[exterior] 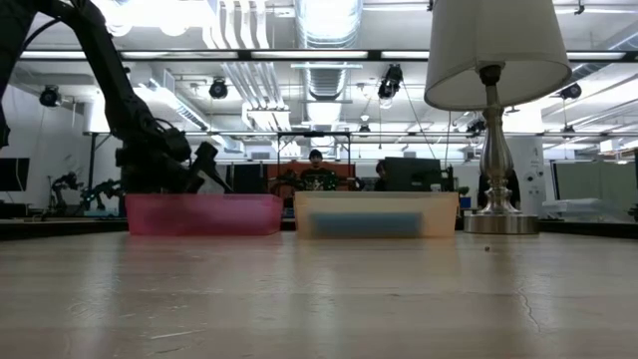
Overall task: Pick & place jewel cases by type
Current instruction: Put the black CD case into the pink bin, then return to Home Position
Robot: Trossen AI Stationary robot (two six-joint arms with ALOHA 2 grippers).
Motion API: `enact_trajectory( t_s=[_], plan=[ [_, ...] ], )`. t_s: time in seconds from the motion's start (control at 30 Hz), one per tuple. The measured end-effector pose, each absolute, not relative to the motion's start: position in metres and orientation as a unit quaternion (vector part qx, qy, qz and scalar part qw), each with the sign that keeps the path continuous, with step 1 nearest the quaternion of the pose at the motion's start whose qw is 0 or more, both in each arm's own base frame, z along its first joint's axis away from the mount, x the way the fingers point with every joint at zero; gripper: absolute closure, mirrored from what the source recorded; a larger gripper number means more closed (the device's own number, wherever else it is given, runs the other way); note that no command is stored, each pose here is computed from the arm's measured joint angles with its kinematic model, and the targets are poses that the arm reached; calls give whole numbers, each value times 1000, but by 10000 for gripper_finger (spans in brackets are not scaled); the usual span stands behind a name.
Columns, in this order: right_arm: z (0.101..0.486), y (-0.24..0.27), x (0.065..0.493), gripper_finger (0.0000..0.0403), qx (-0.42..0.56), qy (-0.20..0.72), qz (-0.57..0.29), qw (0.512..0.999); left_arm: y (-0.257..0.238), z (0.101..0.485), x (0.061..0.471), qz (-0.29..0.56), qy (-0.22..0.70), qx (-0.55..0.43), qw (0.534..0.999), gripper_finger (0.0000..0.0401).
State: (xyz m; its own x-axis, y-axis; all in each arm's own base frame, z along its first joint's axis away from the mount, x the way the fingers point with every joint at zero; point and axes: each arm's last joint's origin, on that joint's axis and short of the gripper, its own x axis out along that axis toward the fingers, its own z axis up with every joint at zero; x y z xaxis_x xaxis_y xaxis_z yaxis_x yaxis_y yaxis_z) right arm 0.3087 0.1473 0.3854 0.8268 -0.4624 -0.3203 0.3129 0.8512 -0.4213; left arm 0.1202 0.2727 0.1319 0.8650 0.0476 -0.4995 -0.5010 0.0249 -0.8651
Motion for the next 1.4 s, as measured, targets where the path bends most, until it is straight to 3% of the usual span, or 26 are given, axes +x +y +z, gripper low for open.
enact_trajectory(
  t_s=[0.53,0.87,1.4],
  plan=[
    [386,148,309,220,-180,210,-205,939,272,168,119,306,223,-575,725,93],
    [386,147,309,220,-194,213,-203,936,276,190,120,413,305,-527,678,94],
    [386,140,312,220,-212,219,-210,929,249,274,117,434,237,-465,734,94]
  ],
)
